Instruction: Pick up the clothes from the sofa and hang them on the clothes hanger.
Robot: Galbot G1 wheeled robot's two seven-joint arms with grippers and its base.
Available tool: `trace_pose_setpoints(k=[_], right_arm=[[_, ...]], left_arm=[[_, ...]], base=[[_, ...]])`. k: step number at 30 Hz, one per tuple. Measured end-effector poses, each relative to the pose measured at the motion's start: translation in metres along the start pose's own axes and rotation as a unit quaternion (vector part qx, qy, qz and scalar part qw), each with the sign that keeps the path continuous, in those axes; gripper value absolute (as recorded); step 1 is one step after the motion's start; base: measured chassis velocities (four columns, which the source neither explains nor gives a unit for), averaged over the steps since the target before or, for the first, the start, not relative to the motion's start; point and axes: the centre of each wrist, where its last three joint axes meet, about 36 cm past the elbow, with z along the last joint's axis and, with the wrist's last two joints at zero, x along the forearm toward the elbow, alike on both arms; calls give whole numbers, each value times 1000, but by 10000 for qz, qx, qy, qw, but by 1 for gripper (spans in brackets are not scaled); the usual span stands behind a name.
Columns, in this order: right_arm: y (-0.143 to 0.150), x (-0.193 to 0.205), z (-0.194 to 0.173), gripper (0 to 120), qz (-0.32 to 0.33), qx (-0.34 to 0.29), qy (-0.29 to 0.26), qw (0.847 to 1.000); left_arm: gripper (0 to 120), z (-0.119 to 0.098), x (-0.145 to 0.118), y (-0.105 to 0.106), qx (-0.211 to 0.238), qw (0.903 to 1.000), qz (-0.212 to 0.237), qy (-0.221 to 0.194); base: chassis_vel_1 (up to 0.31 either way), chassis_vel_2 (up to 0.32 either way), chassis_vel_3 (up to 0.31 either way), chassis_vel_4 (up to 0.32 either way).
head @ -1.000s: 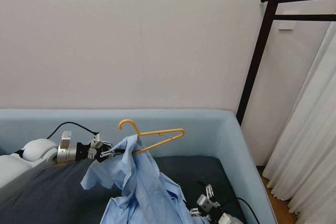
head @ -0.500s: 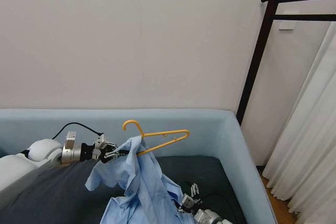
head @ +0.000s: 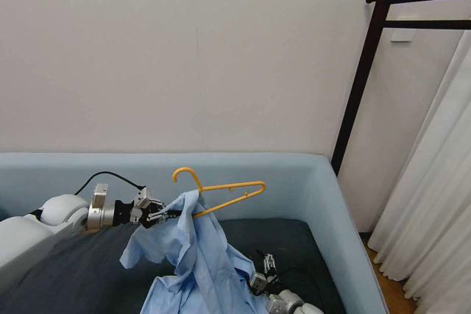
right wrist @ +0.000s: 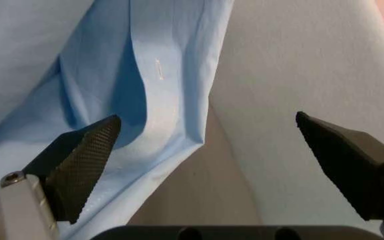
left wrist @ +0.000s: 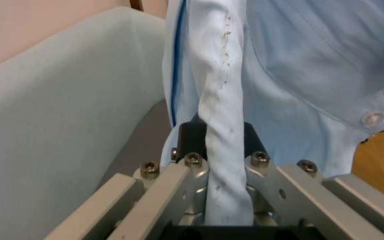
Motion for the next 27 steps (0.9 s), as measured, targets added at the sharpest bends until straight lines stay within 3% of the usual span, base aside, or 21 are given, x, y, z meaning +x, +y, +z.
trace_pose_setpoints(k=[3, 7, 17, 25, 27], right_arm=[[3, -3, -1, 95, 43, 68, 26, 10000], [7, -7, -7, 79, 303, 103, 244, 9992], [11, -4, -9, 50, 146, 100, 256, 9995], [18, -3, -9, 13, 120, 73, 311, 9994], [19, -3, -9, 8, 115, 70, 315, 9994]], left_arm=[[1, 0, 1, -1, 8, 10000, 1, 7], [1, 1, 3, -1, 21, 10000, -10, 26], [1, 3, 1, -1, 44, 10000, -3, 27], [1, 6, 1, -1, 67, 10000, 10, 41], [1, 6, 2, -2, 69, 10000, 13, 45]], base=[[0, 0, 0, 0], [0, 0, 0, 0], [0, 0, 0, 0], [0, 0, 0, 0], [0, 0, 0, 0]])
